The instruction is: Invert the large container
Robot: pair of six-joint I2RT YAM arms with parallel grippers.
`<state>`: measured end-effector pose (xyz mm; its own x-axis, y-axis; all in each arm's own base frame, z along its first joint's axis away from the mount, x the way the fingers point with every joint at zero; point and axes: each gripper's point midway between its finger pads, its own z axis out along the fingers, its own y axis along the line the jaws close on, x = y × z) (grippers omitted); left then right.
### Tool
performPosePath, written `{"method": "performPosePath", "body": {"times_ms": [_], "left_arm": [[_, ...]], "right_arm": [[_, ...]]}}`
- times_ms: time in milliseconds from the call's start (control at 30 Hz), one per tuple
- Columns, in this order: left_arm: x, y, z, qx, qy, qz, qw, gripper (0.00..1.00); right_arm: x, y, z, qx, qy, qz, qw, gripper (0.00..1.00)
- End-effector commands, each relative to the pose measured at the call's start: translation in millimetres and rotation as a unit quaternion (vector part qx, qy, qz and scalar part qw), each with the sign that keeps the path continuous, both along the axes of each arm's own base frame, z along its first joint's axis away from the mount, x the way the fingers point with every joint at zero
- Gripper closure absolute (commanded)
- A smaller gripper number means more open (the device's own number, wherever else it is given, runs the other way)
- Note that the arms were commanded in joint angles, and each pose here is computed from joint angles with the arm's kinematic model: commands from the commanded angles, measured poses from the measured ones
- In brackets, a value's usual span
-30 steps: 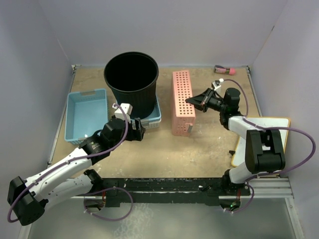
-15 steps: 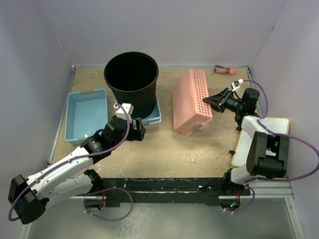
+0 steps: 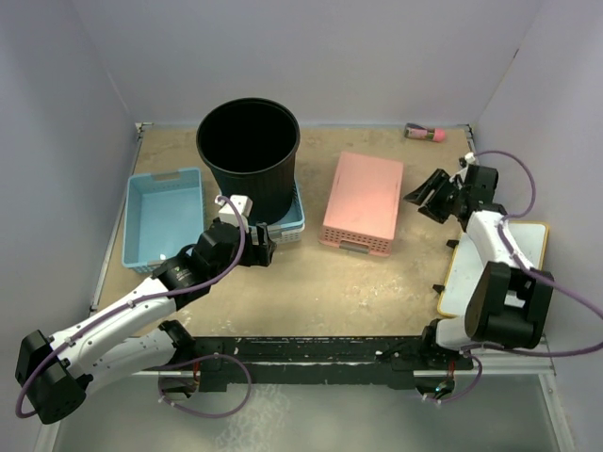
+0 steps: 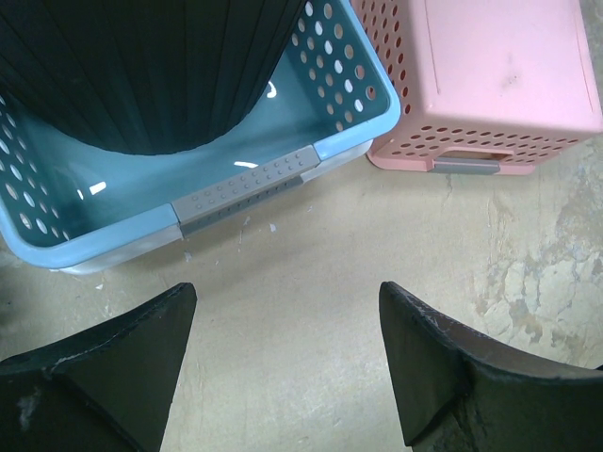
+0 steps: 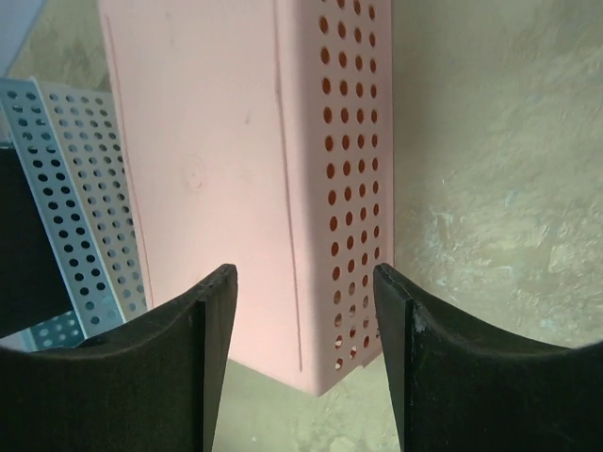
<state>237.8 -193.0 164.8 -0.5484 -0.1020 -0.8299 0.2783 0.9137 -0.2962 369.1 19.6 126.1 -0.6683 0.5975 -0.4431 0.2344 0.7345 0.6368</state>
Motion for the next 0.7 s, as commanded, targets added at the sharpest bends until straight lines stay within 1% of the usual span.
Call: {"method": "performPosePath", "body": {"times_ms": [0,100,233,367,533,667], "left_arm": [[7.3,-8.8,32.4,-0.033,-0.036,0.000,0.999,0.24],[7.4,-9.3,32.1,-0.036,-0.036,0.001,0.999,0.24],[8.1,-7.7,34.3,-0.040,-0.039,0.008,0.998,0.24],[7.8,-4.7,38.0,-0.046,-0.044,0.015,0.998,0.24],[6.3,-2.1,39.8,-0.045,-0.044,0.019,0.998,0.24],[6.0,0.8,42.5,-0.045,-0.046,0.023,0.998,0.24]], "right_arm": [[7.2,5.0,46.5,-0.109,-0.068,0.023,0.991,0.38],[9.3,49.3,60.6,-0.140,-0.096,0.080,0.982,0.37],[12.5,114.7,71.7,-0.128,-0.127,0.159,0.971,0.37],[16.8,165.5,64.4,-0.118,-0.123,0.217,0.961,0.36],[27.3,209.0,51.7,-0.115,-0.108,0.259,0.953,0.36],[35.1,234.7,45.7,-0.113,-0.106,0.277,0.948,0.37]]}}
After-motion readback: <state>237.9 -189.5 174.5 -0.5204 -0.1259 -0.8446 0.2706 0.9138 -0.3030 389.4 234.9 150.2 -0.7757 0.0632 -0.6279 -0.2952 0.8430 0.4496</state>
